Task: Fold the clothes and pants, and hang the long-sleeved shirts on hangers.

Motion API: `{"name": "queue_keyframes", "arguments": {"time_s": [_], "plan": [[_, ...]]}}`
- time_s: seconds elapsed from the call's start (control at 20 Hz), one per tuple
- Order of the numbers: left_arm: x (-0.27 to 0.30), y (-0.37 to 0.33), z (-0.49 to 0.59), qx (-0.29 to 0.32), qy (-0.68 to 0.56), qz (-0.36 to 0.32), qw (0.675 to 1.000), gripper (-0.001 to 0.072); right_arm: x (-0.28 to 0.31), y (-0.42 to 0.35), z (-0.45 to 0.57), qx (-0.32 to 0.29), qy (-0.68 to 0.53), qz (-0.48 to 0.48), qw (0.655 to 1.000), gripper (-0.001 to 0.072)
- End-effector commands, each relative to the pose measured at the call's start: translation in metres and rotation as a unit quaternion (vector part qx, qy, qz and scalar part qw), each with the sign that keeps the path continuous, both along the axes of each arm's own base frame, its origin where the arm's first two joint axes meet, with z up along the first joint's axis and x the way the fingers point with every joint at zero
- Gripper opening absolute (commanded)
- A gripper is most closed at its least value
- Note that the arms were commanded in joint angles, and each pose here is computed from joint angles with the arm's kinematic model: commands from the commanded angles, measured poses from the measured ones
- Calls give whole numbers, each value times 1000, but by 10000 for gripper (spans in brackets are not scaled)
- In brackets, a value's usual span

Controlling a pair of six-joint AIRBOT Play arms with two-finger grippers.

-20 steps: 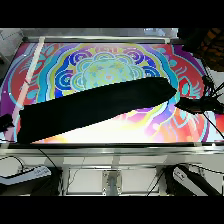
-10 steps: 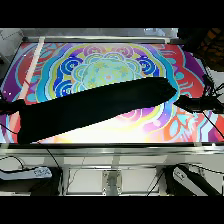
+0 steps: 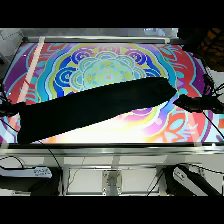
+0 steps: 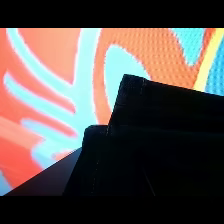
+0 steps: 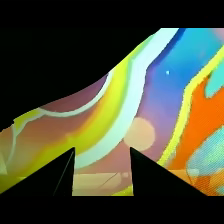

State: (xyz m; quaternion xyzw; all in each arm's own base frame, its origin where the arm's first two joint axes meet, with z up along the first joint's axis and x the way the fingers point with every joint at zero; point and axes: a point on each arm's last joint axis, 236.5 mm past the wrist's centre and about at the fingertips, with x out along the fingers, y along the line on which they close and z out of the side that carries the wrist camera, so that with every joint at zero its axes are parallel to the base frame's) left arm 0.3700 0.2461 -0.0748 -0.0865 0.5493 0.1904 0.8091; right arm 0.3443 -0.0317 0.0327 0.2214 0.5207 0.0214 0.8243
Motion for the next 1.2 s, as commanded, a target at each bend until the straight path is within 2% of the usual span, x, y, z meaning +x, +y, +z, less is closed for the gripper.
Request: {"name": "queue_keyframes", "arguments": {"time_s": [0.0, 0.1, 0.15, 0.2, 0.35, 0.45, 0.5, 0.55, 0.6, 0.65, 0.7, 0.9, 0.95, 1.05, 1.15], "plan": [[-2, -1, -7, -5, 8, 2, 1000, 337, 0, 0, 0, 0, -1, 0, 1000, 367], [0, 0, -6, -2, 4, 2, 1000, 335, 0, 1, 0, 0, -1, 0, 1000, 366], [0, 0, -6, -2, 4, 2, 1000, 299, 0, 1, 0, 0, -1, 0, 1000, 367], [0, 0, -7, -3, 5, 1, 1000, 185, 0, 1, 0, 0, -1, 0, 1000, 367], [1, 1, -7, 0, 3, 0, 1000, 164, 0, 1, 0, 1, -1, 0, 1000, 367], [2, 2, -6, 1, 1, 0, 1000, 29, 0, 1, 0, 1, -1, 0, 1000, 366], [2, 2, -5, 2, 0, -1, 1000, 30, 0, 1, 0, 1, 0, 0, 1000, 366], [4, 3, -3, 4, -1, -2, 1000, 44, 0, 1, 0, 1, 0, 0, 1000, 366], [5, 4, 0, 9, -3, -9, 1000, 195, 0, 1, 0, 1, 0, 0, 1000, 367], [7, 5, 3, 10, -5, -9, 1000, 382, 0, 1, 0, 1, 0, 0, 1000, 367], [9, 7, 5, 11, -7, -9, 1000, 403, 0, 1, 0, 1, 0, -1, 1000, 366], [9, 7, -1, 8, -3, -9, 1000, 403, 0, 1, 0, 1, 0, -1, 1000, 366], [8, 5, -7, 2, 3, -8, 1000, 388, 0, 1, 0, 1, 0, -1, 1000, 366], [5, 0, -19, -11, 17, -9, 1000, 298, 0, 0, 0, 1, -1, -1, 1000, 366], [5, -1, -20, -11, 19, -13, 1000, 47, 0, 1, 0, 1, -1, -1, 1000, 367]]}}
